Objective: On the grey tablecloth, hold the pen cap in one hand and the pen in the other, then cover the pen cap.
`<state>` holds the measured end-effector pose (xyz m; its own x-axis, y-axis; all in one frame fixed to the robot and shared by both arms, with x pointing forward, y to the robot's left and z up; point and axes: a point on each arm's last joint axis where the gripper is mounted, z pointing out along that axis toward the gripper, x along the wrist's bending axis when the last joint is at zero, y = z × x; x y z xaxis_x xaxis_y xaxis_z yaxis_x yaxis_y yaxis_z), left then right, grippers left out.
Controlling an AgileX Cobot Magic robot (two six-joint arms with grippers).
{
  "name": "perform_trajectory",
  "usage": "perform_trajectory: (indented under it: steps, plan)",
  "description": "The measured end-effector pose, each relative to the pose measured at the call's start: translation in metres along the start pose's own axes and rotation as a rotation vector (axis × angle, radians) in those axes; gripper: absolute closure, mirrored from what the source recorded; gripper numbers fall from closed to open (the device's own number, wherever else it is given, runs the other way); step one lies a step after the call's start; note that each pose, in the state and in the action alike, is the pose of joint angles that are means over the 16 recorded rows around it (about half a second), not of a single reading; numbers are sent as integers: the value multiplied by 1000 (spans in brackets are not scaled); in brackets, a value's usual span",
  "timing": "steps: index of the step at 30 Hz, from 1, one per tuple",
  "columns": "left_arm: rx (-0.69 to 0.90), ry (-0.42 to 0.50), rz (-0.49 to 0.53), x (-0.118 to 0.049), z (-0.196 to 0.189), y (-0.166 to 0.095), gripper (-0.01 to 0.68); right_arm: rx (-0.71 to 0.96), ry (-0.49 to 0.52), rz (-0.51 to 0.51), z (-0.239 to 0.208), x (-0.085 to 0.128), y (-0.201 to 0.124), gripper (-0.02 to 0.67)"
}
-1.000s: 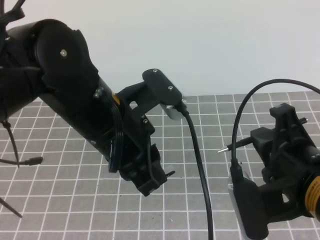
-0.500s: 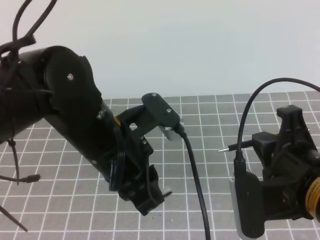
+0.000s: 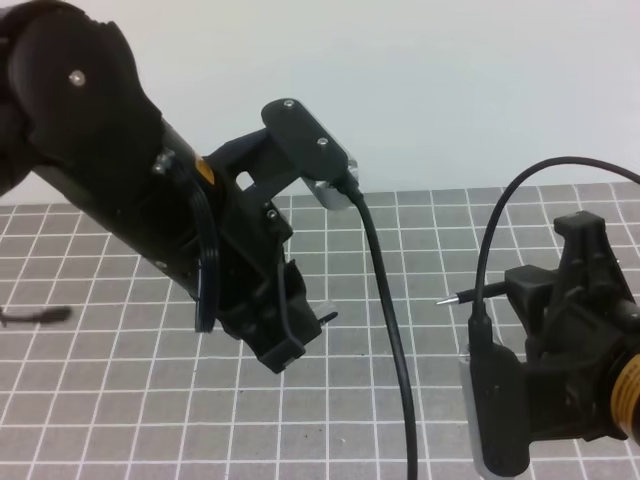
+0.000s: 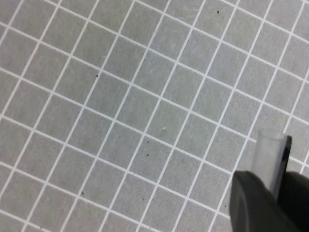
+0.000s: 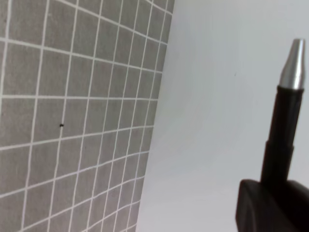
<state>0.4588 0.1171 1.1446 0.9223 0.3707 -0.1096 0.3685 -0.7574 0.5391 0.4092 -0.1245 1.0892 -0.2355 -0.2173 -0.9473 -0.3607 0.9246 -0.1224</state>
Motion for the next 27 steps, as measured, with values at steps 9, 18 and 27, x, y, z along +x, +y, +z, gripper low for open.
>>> perform_trajectory:
  steps: [9,18,27]
  plan:
    - [5,-34,-13,1,6,2,663,-5,-16,-21,0,-2,0,652]
    - [-5,-79,-15,1,13,4,672,-48,-47,-64,0,-4,4,652]
    - [-21,-105,-7,-1,14,6,667,-97,-76,-130,2,-5,11,652]
